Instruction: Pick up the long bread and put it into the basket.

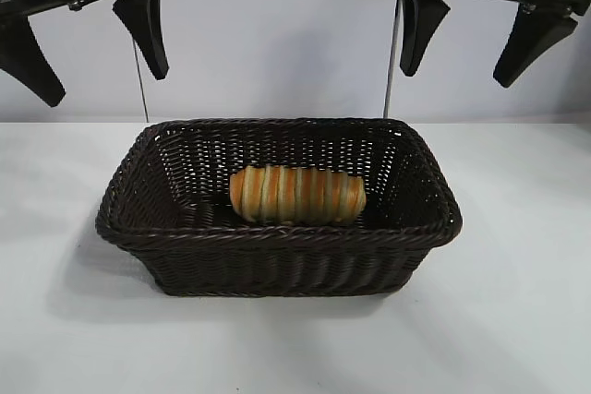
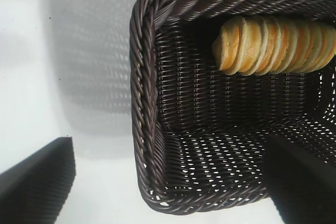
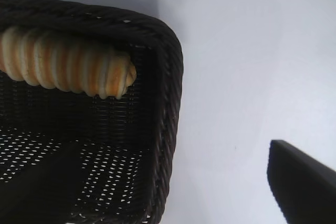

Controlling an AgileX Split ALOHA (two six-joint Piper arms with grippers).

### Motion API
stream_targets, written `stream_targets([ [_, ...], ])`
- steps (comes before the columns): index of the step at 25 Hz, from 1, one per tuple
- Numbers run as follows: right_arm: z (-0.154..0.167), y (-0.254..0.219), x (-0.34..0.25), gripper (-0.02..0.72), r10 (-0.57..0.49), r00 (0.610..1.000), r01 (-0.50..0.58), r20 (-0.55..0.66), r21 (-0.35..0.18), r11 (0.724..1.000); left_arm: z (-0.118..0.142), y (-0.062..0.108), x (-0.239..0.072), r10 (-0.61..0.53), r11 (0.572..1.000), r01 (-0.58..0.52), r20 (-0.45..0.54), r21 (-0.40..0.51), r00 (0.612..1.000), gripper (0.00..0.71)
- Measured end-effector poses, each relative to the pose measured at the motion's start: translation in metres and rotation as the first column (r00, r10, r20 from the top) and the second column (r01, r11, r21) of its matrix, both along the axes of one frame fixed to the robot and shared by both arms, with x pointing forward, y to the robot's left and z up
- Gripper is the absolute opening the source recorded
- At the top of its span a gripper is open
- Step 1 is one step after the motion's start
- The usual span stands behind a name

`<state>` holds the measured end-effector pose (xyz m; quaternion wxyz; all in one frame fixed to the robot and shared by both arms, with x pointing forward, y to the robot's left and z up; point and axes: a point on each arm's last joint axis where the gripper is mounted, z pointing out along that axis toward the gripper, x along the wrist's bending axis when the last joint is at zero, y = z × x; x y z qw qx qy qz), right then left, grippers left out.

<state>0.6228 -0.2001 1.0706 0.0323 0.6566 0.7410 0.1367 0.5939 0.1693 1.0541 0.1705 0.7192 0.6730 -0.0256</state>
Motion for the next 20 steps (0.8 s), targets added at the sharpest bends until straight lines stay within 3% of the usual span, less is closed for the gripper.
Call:
stream_targets([
  [20,0.0,-0.0007,0.0002,0.685,-0.021,1.0,0.022,-0.003,0.005,1.0,0.0,0.0,0.0,0.0,1.0,0.0,0.0,0.0,1.0,0.694],
])
